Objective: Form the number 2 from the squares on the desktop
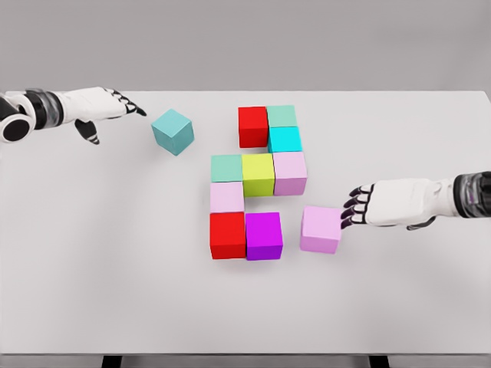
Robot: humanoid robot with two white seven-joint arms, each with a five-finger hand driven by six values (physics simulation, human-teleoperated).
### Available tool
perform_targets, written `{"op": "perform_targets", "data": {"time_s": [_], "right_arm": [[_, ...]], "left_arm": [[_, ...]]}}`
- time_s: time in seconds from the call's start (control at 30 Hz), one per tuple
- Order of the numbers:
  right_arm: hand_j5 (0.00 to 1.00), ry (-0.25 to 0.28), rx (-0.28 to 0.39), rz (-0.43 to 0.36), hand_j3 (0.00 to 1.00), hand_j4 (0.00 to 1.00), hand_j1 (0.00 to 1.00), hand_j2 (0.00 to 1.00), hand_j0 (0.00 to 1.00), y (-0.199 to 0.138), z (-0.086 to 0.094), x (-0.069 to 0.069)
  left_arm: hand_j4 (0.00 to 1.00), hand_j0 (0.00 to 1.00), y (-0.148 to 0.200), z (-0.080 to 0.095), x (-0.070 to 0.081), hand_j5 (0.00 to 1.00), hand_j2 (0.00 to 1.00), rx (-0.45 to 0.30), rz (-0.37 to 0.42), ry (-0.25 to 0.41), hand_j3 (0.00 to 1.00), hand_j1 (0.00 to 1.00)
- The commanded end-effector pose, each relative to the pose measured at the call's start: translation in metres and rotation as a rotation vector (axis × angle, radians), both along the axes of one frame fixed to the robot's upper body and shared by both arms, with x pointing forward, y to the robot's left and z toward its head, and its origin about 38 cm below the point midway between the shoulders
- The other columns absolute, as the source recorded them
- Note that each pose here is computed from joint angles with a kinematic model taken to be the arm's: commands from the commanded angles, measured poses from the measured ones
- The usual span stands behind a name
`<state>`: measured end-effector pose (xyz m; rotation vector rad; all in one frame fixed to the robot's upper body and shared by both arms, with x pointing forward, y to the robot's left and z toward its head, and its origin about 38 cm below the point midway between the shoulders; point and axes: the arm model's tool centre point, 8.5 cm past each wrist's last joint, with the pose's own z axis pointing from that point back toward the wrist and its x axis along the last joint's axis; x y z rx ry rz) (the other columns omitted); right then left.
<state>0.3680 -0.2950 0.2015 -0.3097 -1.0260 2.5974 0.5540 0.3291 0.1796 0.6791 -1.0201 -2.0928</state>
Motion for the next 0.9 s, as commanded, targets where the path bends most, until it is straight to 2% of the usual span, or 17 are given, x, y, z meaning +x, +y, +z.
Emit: {"op": "perform_targets", "data": {"time_s": [0.0, 0.13, 0.5, 0.77, 0.87], "right_arm": [[0.99, -0.002, 0.007, 0.012, 0.99, 0.99, 0.99, 0.99, 0.99, 0.004, 0.002, -0.002], [0.99, -0.001, 0.008, 0.016, 0.99, 0.99, 0.99, 0.99, 0.99, 0.005, 0.002, -0.003], [1.00, -0.023, 0.000, 0.010, 1.00, 1.00, 1.00, 1.00, 1.00, 0.004, 0.004, 0.002], [0.99, -0.029, 0.006, 0.027, 0.99, 0.99, 0.99, 0.99, 0.99, 0.013, 0.002, 0.003], [0.99, -0.028, 0.009, 0.032, 0.99, 0.99, 0.99, 0.99, 0.99, 0.015, 0.001, 0.002]], "left_arm": [[0.97, 0.97, -0.004, -0.002, -0.001, 0.97, 0.97, 0.024, -0.017, 0.001, 0.97, 0.97], [0.98, 0.98, -0.017, -0.007, -0.004, 0.98, 0.98, 0.055, -0.070, 0.011, 0.98, 0.98], [0.98, 0.98, -0.030, -0.007, -0.008, 0.98, 0.98, 0.070, -0.122, 0.012, 0.98, 0.98], [0.98, 0.98, -0.015, 0.005, -0.016, 0.98, 0.98, 0.086, -0.134, -0.010, 0.98, 0.98], [0.98, 0.98, -0.015, 0.004, -0.018, 0.98, 0.98, 0.087, -0.140, -0.009, 0.98, 0.98]]}}
